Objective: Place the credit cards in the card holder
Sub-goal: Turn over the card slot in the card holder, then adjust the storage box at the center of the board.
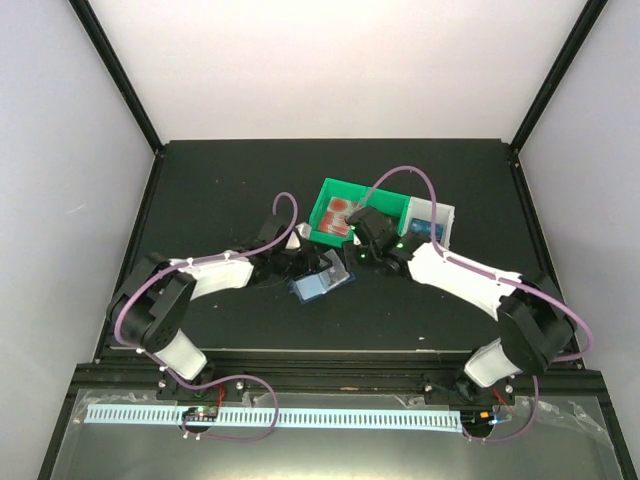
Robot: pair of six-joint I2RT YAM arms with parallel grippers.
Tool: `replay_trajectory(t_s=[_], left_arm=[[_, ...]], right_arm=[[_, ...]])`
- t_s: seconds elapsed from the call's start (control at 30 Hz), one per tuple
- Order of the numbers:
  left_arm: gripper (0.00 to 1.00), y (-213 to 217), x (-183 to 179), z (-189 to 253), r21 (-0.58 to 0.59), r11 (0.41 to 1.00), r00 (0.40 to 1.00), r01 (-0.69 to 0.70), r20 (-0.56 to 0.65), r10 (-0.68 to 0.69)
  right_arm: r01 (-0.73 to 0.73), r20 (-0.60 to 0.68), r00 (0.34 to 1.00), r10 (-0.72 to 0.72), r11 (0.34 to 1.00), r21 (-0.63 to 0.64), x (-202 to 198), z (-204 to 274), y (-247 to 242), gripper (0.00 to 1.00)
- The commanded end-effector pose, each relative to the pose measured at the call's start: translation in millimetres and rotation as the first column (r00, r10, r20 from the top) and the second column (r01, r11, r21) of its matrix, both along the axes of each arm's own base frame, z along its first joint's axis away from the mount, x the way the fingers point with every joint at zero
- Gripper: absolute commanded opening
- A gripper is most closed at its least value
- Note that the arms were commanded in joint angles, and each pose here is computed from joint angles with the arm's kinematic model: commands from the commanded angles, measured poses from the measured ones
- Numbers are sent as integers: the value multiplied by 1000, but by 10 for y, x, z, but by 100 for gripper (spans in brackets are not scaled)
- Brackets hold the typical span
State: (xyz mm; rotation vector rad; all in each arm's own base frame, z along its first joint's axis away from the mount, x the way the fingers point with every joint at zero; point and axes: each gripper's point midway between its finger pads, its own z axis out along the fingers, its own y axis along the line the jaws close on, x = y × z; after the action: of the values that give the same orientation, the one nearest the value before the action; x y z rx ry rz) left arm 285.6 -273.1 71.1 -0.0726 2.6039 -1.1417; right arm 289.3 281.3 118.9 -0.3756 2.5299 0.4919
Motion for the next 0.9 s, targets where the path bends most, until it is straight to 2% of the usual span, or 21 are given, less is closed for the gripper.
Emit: replay_trajectory(t_s=[0.0, 0.2, 0.33, 0.43, 0.57, 0.67, 0.77, 0.87], left_arm=[[48, -370, 121, 223, -102, 990, 995, 94, 45, -90], [48, -543, 152, 78, -85, 989, 992, 123, 36, -121], [48, -475, 141, -30, -28, 994, 994, 108, 29, -107], [49, -395, 112, 54, 7, 995, 993, 104, 61, -104], [54, -213, 105, 260, 97, 991, 983, 92, 150, -106], [64, -13, 136, 377, 191, 981, 973, 45, 214, -86], [70, 251, 164, 381, 303, 952, 970, -36, 241, -40], [74, 492, 197, 395, 377, 919, 963, -117, 271, 12]], right_arm=[[114, 54, 992, -111, 992, -47, 127, 72, -401, 37], [38, -5, 999, -38, 999, -27, 4, -59, -458, 39], [-10, -51, 999, 11, 1000, 8, -98, -167, -375, 39], [6, -37, 999, -6, 1000, 9, -69, -116, -400, 39], [84, 36, 996, -85, 996, 11, 112, 147, -655, 40], [165, 57, 985, -164, 986, -6, 265, 237, -982, 41], [273, 83, 960, -266, 958, -93, 376, 232, -1372, 42], [416, 135, 909, -394, 881, -226, 434, 214, -1856, 44]])
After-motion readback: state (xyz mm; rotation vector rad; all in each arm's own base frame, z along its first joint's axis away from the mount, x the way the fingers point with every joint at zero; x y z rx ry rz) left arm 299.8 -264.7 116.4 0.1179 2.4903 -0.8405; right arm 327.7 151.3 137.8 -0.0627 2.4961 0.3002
